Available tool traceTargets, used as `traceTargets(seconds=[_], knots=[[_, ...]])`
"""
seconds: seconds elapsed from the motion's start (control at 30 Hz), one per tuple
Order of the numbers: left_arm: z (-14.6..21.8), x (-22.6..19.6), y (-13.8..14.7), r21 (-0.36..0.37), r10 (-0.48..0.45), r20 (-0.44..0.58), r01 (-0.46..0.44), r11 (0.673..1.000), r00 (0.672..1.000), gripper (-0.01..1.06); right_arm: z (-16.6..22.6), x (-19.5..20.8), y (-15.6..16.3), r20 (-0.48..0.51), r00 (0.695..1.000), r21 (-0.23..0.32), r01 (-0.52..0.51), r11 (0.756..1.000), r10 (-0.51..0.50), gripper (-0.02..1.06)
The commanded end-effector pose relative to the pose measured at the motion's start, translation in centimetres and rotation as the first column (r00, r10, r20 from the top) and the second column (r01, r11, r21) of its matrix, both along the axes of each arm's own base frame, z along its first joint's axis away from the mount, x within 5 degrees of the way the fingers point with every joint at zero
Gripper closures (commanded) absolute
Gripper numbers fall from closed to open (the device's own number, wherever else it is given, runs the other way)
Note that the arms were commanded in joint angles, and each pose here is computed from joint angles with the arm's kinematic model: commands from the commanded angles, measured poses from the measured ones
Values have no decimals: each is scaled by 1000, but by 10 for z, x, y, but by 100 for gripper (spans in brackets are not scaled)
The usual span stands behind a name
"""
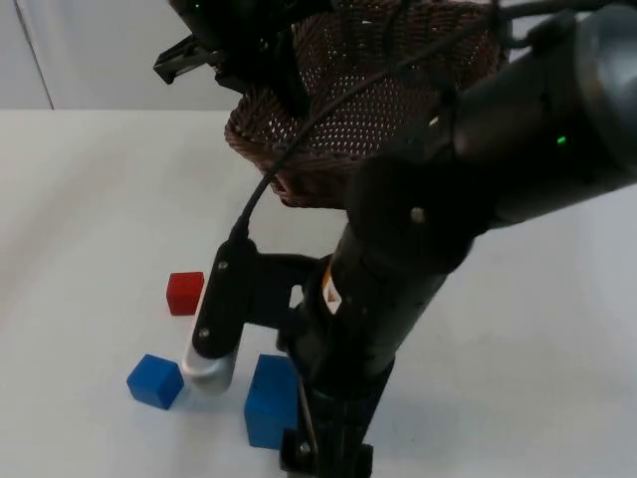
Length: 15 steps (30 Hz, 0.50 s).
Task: Pick up the basket with the left hand and place the largest block into the basket with the right hand.
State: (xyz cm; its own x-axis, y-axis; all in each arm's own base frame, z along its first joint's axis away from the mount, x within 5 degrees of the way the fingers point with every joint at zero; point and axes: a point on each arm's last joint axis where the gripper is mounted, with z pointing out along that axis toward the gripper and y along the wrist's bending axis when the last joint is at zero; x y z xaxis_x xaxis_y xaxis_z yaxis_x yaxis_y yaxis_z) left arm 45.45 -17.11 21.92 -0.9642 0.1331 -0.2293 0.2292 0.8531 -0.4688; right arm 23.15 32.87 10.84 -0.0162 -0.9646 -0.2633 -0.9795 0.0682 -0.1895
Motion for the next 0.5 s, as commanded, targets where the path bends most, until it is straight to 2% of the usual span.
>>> traceTargets(seconds=[0.0, 0.1, 0.23, 0.33, 0.37, 0.4, 0.47], knots=[[8, -2, -3, -25, 3, 13, -3, 1000, 1000, 105, -7, 4, 8, -2, 1000, 20, 3, 1000, -3, 12], [8, -2, -3, -25, 3, 13, -3, 1000, 1000, 105, -10, 6, 11, 4, 1000, 35, 6, 999, -6, 15], [8, -2, -3, -25, 3, 13, -3, 1000, 1000, 105, -12, 6, 12, 7, 1000, 39, 6, 999, -6, 29], [8, -1, -2, -18, 2, 15, -2, 1000, 1000, 105, -12, 6, 11, 3, 1000, 38, 13, 999, -13, 54], [8, -1, -2, -18, 2, 15, -2, 1000, 1000, 105, -12, 6, 11, 2, 1000, 36, 13, 999, -13, 65], [8, -1, -2, -18, 2, 15, -2, 1000, 1000, 105, -12, 6, 11, 2, 1000, 36, 13, 999, -13, 65], [8, -1, -2, -18, 2, 15, -2, 1000, 1000, 105, -13, 5, 10, -7, 1000, 27, 19, 999, -19, 87]])
